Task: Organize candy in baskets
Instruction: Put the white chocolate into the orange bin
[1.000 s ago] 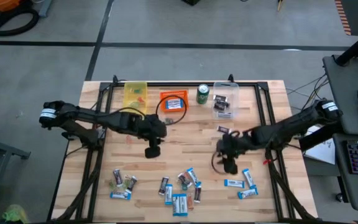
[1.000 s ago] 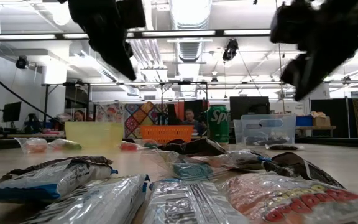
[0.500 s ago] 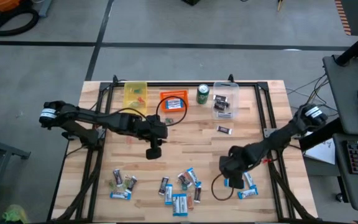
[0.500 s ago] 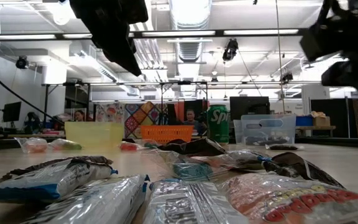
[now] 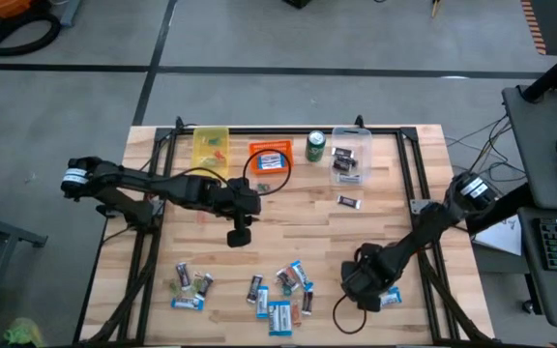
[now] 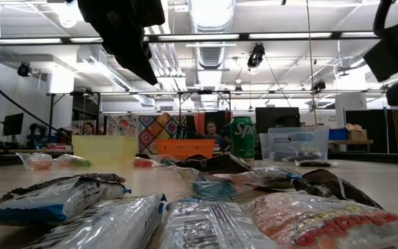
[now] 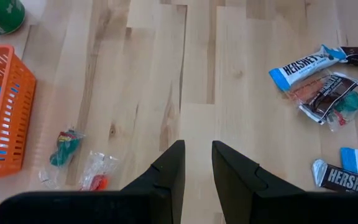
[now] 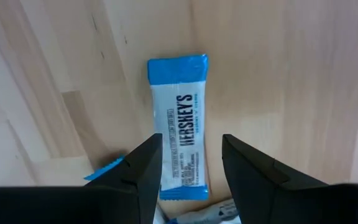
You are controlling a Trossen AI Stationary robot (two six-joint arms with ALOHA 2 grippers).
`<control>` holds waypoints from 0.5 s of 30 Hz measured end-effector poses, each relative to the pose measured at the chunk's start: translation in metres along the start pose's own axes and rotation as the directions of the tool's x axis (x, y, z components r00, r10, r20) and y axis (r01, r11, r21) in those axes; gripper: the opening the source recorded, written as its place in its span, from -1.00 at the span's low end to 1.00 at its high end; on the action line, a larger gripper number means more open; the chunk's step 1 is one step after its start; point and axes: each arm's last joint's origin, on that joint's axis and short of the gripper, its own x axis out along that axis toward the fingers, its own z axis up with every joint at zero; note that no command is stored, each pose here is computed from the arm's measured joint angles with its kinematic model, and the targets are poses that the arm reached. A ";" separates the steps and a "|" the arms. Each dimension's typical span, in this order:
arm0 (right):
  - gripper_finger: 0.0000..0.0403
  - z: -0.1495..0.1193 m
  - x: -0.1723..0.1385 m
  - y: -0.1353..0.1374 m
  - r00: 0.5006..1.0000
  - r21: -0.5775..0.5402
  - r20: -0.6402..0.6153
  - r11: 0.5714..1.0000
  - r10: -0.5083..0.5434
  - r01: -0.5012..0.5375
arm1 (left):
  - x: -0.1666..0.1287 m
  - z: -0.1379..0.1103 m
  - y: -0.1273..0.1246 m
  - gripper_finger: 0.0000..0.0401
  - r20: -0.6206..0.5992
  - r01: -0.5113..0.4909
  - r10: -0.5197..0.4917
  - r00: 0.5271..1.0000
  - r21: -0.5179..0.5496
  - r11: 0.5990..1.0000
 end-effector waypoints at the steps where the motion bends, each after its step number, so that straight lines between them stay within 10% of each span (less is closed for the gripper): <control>1: -0.23 -0.001 0.002 0.001 1.000 0.001 -0.008 1.000 -0.007 0.007 | 0.000 0.000 0.000 -0.68 0.000 0.000 0.000 1.000 0.000 1.000; 15: -0.41 -0.001 0.026 0.005 0.993 -0.060 0.019 0.991 -0.116 0.117 | 0.000 0.000 0.000 -0.68 0.001 -0.001 0.001 1.000 0.000 1.000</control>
